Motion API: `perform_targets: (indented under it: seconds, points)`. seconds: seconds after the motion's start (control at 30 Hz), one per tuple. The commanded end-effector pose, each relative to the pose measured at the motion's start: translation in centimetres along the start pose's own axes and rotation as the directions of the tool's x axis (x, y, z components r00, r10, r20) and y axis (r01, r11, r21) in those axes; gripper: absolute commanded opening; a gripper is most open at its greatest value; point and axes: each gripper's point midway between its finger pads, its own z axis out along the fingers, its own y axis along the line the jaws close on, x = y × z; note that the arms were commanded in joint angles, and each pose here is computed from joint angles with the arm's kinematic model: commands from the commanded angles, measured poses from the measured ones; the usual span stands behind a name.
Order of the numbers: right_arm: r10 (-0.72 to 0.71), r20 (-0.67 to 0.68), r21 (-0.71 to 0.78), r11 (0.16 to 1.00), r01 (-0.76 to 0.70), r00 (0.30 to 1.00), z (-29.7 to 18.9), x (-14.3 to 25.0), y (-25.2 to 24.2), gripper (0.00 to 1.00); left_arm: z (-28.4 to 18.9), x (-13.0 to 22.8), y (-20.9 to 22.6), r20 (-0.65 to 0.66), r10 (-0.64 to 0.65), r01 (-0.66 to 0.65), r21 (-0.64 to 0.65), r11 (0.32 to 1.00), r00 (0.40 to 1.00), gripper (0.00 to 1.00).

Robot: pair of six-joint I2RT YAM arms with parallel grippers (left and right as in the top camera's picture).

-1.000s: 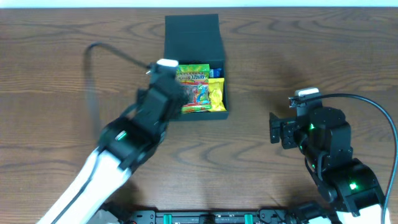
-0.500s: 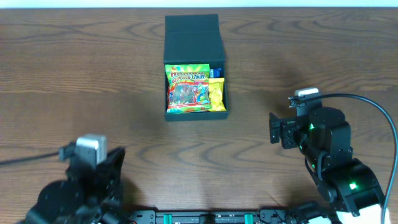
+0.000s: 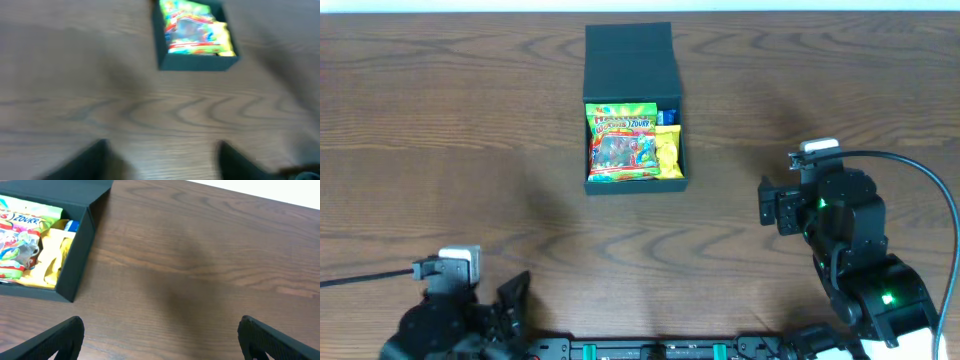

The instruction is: Pack container

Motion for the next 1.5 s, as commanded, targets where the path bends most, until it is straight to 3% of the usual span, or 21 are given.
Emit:
perform_targets:
  seconds: [0.0, 0.13, 0.27, 0.47, 0.6, 0.77, 0.87, 0.97, 1.03, 1.2, 1.33, 1.47]
  points:
    - [-0.006, -0.004, 0.03, 1.0, 0.006, 1.0, 0.0, 0.1, -0.7, 0.99, 0.9, -0.2, 2.5, 0.05, -0.072, 0.079, -0.144, 0.986, 0.996, 0.95]
    - [0.072, 0.036, -0.085, 0.994, -0.069, 0.997, 0.0, -1.0, 1.2, 0.99, 0.7, -1.3, 4.4, 0.135, -0.105, 0.135, -0.241, 0.961, 0.985, 0.95]
    - [0.331, 0.032, -0.238, 0.919, -0.314, 0.943, -0.5, -2.7, 3.5, 0.99, -0.5, -2.9, 7.0, 0.264, -0.096, 0.194, -0.373, 0.907, 0.96, 0.95]
    - [0.479, -0.063, -0.294, 0.83, -0.475, 0.876, -0.2, -2.5, 4.9, 0.99, -0.1, -2.5, 6.3, 0.23, -0.111, 0.185, -0.335, 0.924, 0.967, 0.95]
    - [0.634, -0.149, -0.226, 0.725, -0.65, 0.759, 1.8, -2.4, 5.0, 0.99, 0.0, -2.4, 6.1, 0.223, -0.113, 0.184, -0.328, 0.927, 0.968, 0.95]
    - [0.521, -0.268, -0.139, 0.812, -0.567, 0.811, 3.4, -2.2, 5.6, 0.99, 0.0, -2.4, 6.1, 0.223, -0.113, 0.184, -0.328, 0.927, 0.968, 0.95]
    - [0.362, -0.407, -0.019, 0.914, -0.404, 0.839, 3.3, -0.6, 4.4, 0.99, 0.0, -2.4, 6.1, 0.223, -0.113, 0.184, -0.328, 0.927, 0.968, 0.95]
    - [0.225, -0.5, -0.004, 0.965, -0.262, 0.836, 3.1, 0.4, 3.7, 0.99, 0.0, -2.4, 6.1, 0.223, -0.113, 0.184, -0.328, 0.927, 0.968, 0.95]
    - [0.135, -0.524, -0.075, 0.976, -0.203, 0.841, 3.2, 0.7, 4.5, 0.82, 0.0, -2.4, 6.1, 0.223, -0.113, 0.184, -0.328, 0.927, 0.968, 0.95]
    - [-0.042, -0.512, -0.247, 0.964, -0.101, 0.858, 3.5, 0.9, 6.7, 0.68, 0.0, -2.4, 6.1, 0.223, -0.113, 0.184, -0.328, 0.927, 0.968, 0.95]
    - [-0.089, -0.535, -0.271, 0.96, -0.071, 0.84, 5.0, 1.9, 8.0, 0.71, 0.0, -2.4, 6.1, 0.223, -0.113, 0.184, -0.328, 0.927, 0.968, 0.95]
    - [-0.061, -0.586, -0.214, 0.973, -0.082, 0.808, 7.8, 3.1, 9.1, 0.65, 0.0, -2.4, 6.1, 0.223, -0.113, 0.184, -0.328, 0.927, 0.968, 0.95]
